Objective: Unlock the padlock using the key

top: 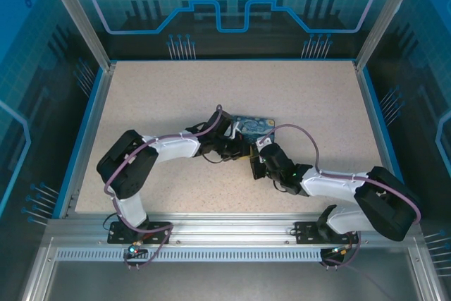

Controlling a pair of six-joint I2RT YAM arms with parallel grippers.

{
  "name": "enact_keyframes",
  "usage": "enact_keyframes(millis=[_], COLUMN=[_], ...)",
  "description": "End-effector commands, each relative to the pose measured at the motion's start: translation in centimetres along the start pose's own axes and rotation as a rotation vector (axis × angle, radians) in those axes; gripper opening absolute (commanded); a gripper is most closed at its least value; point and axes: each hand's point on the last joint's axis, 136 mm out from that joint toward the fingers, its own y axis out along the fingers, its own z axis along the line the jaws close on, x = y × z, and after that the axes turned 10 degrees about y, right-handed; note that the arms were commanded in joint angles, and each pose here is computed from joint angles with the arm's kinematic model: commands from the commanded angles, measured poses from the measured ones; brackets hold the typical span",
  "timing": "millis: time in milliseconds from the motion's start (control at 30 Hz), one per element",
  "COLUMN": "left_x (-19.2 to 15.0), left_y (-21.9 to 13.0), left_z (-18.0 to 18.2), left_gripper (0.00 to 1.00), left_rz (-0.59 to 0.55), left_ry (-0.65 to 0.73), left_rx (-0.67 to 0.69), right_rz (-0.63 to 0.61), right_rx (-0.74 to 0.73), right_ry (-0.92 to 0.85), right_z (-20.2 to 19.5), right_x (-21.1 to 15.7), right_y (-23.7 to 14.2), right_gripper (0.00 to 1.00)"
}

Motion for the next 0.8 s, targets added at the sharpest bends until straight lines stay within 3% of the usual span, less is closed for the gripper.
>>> enact_keyframes(millis=[0, 33, 133, 167, 433, 767], left_x=[0.0, 0.0, 0.0, 0.0, -0.4, -1.6], left_y=[0.2, 0.2, 0.2, 0.3, 0.7, 1.5], left_z=[-1.2, -1.1, -1.0, -0.9, 0.8, 3.4], left_gripper=[0.00, 0.00, 0.00, 0.00, 0.00, 0.20], left_rz=[0.025, 0.025, 0.023, 0.022, 0.008, 0.032], left_ry=[0.007, 0.004, 0.003, 0.002, 0.006, 0.038], left_rx=[-0.035, -0.033, -0.028, -0.024, 0.021, 0.087], right_rz=[-0.058, -0.054, -0.045, -0.047, -0.088, -0.053], right_rx=[0.027, 0.029, 0.040, 0.041, 0.045, 0.041], right_ry=[0.010, 0.014, 0.034, 0.042, 0.160, 0.376], right_z=[1.0, 0.9, 0.7, 0.6, -1.7, -3.3], right_x=[1.9, 1.9, 1.7, 1.7, 1.6, 1.2], right_y=[-0.7, -0.8, -1.2, -1.3, -3.6, -4.4], right_gripper=[0.07, 0.11, 0.48, 0.52, 0.58, 0.62])
